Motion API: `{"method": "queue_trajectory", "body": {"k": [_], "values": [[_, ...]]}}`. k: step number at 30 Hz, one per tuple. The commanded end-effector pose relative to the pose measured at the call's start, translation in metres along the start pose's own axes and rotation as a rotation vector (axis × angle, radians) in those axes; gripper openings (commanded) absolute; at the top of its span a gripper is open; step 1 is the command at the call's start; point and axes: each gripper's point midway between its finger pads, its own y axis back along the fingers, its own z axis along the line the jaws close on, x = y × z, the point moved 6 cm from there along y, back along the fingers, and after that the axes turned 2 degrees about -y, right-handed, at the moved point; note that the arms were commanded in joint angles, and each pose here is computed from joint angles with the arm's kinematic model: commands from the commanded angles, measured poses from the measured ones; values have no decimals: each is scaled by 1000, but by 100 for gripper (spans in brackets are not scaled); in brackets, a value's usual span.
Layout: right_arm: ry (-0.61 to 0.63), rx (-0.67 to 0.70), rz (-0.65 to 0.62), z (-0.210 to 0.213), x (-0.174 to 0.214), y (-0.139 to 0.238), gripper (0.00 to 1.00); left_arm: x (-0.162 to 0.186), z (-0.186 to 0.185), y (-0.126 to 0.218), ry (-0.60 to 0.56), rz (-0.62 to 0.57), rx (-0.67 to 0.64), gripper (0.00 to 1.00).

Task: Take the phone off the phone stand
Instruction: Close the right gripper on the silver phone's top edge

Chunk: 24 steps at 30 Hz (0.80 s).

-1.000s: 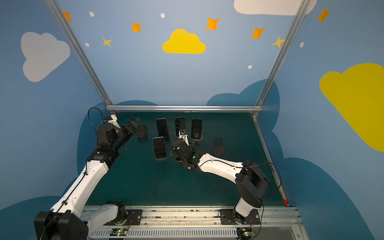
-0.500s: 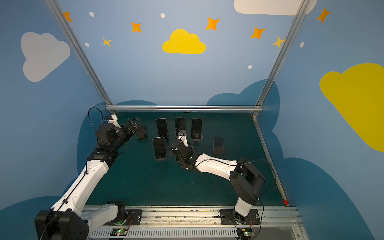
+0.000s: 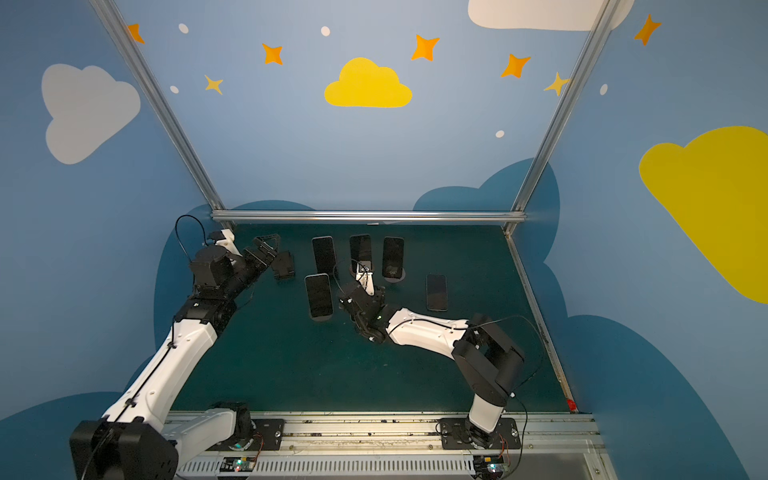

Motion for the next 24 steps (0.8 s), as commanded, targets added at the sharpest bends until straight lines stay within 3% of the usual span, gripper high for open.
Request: {"method": "queue_trajectory", "body": {"k": [1,24], "values": [[2,6,-4,4,5,-5,84,-1,1,-2,5,-4,14,100],[36,-8,40,-4,16,-11,86,-2,0,-1,3,-6,20,100]]}}
